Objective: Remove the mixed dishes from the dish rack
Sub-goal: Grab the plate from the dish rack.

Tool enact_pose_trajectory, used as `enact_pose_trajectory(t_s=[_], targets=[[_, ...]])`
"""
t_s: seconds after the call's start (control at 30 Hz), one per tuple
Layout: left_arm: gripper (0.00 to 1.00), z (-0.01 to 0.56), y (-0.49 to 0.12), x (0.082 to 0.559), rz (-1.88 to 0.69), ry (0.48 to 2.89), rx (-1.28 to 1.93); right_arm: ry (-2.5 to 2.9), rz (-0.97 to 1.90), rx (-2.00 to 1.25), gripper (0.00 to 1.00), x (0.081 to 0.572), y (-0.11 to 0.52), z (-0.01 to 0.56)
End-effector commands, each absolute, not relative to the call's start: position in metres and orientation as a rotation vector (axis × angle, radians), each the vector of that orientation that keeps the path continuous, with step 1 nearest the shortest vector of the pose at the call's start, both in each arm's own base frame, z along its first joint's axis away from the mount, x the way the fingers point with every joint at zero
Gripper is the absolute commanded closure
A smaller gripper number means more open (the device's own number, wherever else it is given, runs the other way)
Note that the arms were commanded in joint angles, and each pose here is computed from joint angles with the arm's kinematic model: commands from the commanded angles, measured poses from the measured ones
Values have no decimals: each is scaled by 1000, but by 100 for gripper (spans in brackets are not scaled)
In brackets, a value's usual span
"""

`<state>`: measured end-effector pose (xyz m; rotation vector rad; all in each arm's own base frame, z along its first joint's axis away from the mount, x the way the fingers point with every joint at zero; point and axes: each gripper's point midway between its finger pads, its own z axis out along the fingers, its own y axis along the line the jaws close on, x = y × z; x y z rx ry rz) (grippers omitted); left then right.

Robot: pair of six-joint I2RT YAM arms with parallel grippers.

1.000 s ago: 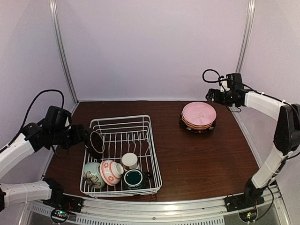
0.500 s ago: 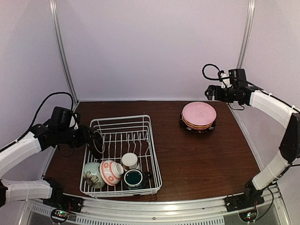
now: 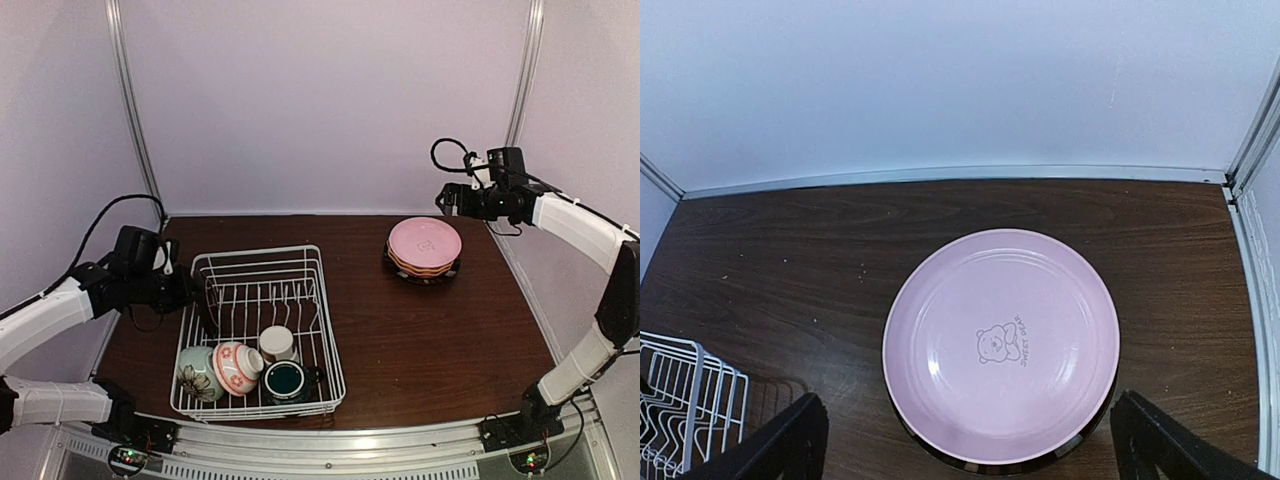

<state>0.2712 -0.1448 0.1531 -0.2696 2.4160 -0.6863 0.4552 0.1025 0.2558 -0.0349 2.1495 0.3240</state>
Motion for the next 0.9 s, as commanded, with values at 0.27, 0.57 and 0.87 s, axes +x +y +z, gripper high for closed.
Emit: enact_pose_trajectory(t_s=[0.27, 0.57, 0.87], targets=[[100, 232, -158, 286, -830, 2169, -178, 2139, 370, -67, 0, 443, 109, 267], [100, 299, -172, 284, -904, 1976, 26, 2129, 405, -59, 0, 439, 113, 275], [100, 350, -191, 287, -826, 1835, 332, 2159, 491, -138, 0, 418, 140, 283]])
